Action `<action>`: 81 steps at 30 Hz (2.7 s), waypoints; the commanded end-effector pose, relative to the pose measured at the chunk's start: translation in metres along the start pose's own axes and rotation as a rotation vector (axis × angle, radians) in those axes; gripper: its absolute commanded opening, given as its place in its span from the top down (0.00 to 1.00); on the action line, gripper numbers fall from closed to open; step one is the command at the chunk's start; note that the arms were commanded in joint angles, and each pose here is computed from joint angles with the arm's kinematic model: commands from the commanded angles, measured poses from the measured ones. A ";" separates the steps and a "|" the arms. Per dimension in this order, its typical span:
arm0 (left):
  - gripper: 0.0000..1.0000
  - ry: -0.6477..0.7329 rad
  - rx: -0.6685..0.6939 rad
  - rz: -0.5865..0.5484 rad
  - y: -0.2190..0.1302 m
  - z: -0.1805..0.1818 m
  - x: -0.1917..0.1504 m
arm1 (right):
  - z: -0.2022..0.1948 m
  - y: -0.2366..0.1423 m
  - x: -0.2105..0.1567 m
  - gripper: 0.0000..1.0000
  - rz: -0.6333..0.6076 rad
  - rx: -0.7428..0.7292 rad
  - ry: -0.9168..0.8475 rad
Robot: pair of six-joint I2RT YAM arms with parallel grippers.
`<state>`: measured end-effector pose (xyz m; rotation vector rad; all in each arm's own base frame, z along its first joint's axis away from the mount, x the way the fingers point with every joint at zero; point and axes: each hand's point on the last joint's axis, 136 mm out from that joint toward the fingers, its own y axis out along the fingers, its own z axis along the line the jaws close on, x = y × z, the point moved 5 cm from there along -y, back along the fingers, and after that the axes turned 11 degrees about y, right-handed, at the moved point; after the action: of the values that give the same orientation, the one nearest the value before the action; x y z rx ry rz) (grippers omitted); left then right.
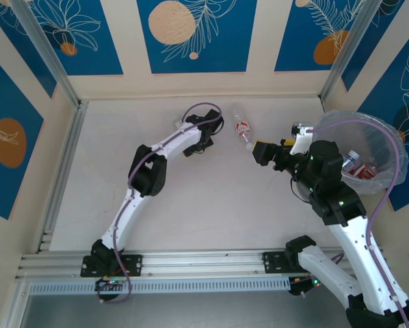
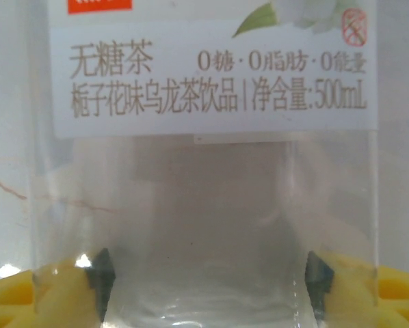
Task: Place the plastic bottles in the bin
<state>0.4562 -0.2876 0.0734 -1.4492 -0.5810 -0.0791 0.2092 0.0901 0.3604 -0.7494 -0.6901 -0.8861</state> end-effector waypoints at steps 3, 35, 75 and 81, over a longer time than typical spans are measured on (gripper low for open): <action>0.31 0.056 0.004 -0.017 -0.009 0.004 0.002 | -0.002 -0.003 -0.001 0.00 -0.006 -0.016 -0.008; 0.41 0.464 -0.491 -0.131 -0.046 0.026 -0.056 | -0.011 0.034 -0.047 0.00 0.135 -0.035 0.023; 0.42 0.821 -0.745 -0.576 -0.213 0.061 -0.134 | 0.014 0.095 -0.004 0.01 0.422 0.144 0.379; 0.42 0.804 -0.841 -0.586 -0.233 0.055 -0.135 | 0.022 0.101 0.002 0.07 0.477 0.204 0.360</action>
<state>0.2355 -0.3018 0.2157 -1.7735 -0.2608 -1.3841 0.3007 0.1387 0.3397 -0.5704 -0.2603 -0.5938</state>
